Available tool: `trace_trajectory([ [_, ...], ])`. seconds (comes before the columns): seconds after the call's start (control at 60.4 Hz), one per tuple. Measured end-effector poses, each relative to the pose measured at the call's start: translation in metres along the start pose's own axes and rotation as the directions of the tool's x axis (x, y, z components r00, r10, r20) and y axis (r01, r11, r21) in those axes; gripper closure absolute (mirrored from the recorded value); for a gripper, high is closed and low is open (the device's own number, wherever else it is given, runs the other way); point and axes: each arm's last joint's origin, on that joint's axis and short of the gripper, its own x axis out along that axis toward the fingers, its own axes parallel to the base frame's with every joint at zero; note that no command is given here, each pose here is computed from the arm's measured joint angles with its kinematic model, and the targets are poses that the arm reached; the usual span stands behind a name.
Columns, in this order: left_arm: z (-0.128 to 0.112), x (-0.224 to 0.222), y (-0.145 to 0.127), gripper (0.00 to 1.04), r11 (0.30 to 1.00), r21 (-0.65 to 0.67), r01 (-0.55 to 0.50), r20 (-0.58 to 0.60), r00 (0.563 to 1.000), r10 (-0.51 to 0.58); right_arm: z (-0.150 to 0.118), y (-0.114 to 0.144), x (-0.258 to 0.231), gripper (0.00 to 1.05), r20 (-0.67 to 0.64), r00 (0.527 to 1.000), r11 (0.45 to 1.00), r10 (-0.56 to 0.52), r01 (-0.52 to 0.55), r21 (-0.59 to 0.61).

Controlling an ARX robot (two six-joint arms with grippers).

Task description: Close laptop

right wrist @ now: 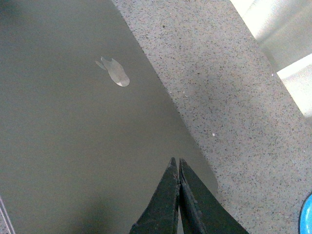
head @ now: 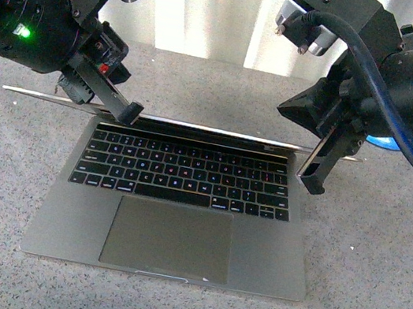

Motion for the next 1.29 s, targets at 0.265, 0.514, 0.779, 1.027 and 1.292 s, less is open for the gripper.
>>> trace_trajectory([
  [0.265,-0.011,0.0,-0.007,1.01,1.0,-0.03,0.005,-0.003,1.0,-0.005,-0.003,0.002,0.0,1.04,-0.003,1.0,1.0,0.001,-0.001,0.0],
  [0.514,-0.021,0.0,-0.014,1.01,0.999,-0.053,0.015,-0.008,1.0,-0.015,-0.013,0.011,0.0,1.04,-0.012,1.0,1.0,0.008,-0.008,0.005],
  [0.779,-0.027,0.002,-0.017,1.01,0.998,-0.062,0.02,-0.012,1.0,-0.021,-0.02,0.018,0.003,1.04,-0.02,1.0,1.0,0.019,-0.019,0.009],
  [1.027,-0.034,0.004,-0.019,1.01,0.997,-0.076,0.031,-0.019,0.999,-0.032,-0.027,0.024,0.006,1.04,-0.032,0.999,0.999,0.032,-0.031,0.014],
  [1.292,-0.04,0.008,-0.023,1.01,0.996,-0.081,0.041,-0.027,0.999,-0.044,-0.032,0.029,0.009,1.04,-0.039,0.998,0.999,0.041,-0.04,0.016],
])
